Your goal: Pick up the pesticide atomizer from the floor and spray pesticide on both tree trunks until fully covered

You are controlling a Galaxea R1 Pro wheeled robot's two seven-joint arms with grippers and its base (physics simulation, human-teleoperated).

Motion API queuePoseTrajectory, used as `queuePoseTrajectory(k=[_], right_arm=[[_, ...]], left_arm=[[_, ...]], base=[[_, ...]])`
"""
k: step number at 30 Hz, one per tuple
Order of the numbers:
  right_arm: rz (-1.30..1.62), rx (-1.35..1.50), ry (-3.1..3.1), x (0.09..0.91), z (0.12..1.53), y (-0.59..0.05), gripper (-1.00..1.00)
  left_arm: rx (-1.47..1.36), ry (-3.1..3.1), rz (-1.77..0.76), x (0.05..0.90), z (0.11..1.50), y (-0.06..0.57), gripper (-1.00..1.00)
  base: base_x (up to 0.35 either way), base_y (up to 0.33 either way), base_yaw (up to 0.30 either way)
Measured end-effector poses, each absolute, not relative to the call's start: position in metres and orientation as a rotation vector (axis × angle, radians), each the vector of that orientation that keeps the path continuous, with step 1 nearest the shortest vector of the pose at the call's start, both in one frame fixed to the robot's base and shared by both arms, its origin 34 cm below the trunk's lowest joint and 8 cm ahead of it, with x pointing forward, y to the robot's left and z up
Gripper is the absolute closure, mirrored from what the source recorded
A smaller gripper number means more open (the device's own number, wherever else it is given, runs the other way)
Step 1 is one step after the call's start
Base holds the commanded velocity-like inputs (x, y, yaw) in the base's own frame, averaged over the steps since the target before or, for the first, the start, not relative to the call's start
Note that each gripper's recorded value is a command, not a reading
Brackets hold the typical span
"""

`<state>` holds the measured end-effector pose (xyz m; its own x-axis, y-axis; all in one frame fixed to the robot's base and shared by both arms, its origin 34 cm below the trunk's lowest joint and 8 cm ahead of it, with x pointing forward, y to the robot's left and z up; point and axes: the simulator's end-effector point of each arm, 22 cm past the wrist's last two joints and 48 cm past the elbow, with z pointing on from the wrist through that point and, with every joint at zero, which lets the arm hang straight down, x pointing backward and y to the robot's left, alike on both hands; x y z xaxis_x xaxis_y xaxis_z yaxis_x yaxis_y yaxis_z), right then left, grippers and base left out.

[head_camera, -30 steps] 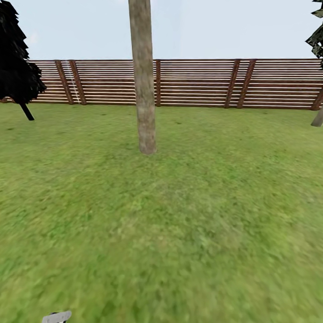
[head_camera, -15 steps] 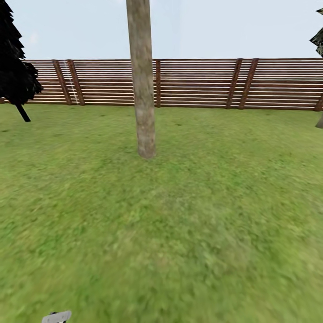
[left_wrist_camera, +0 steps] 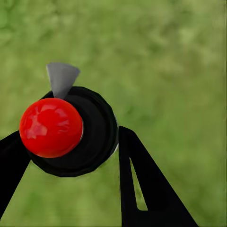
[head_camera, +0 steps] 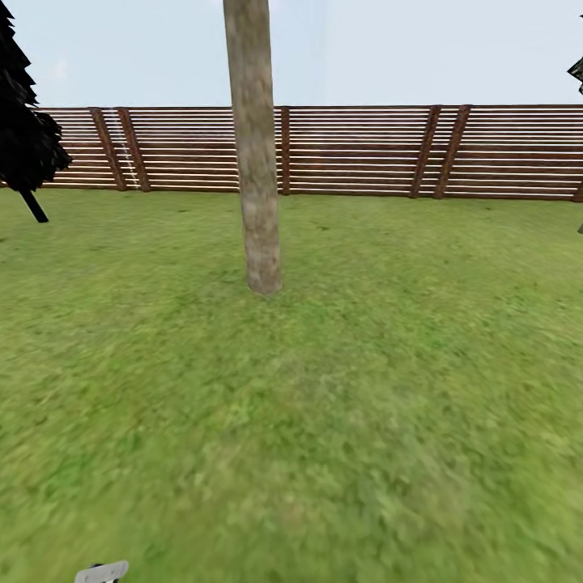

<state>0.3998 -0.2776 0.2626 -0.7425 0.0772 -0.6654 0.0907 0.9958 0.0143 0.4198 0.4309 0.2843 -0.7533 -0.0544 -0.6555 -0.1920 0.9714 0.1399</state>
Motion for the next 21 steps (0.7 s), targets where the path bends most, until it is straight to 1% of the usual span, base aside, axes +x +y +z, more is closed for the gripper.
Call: queuePoseTrajectory(k=[21], right_arm=[[-0.024,0.116,2.411,0.3998,0.2626,-0.2776,-1.00]], left_arm=[[-0.165,2.420,0.246,0.4196,0.2832,0.4267,1.00]], base=[[0.340,0.000,0.000]])
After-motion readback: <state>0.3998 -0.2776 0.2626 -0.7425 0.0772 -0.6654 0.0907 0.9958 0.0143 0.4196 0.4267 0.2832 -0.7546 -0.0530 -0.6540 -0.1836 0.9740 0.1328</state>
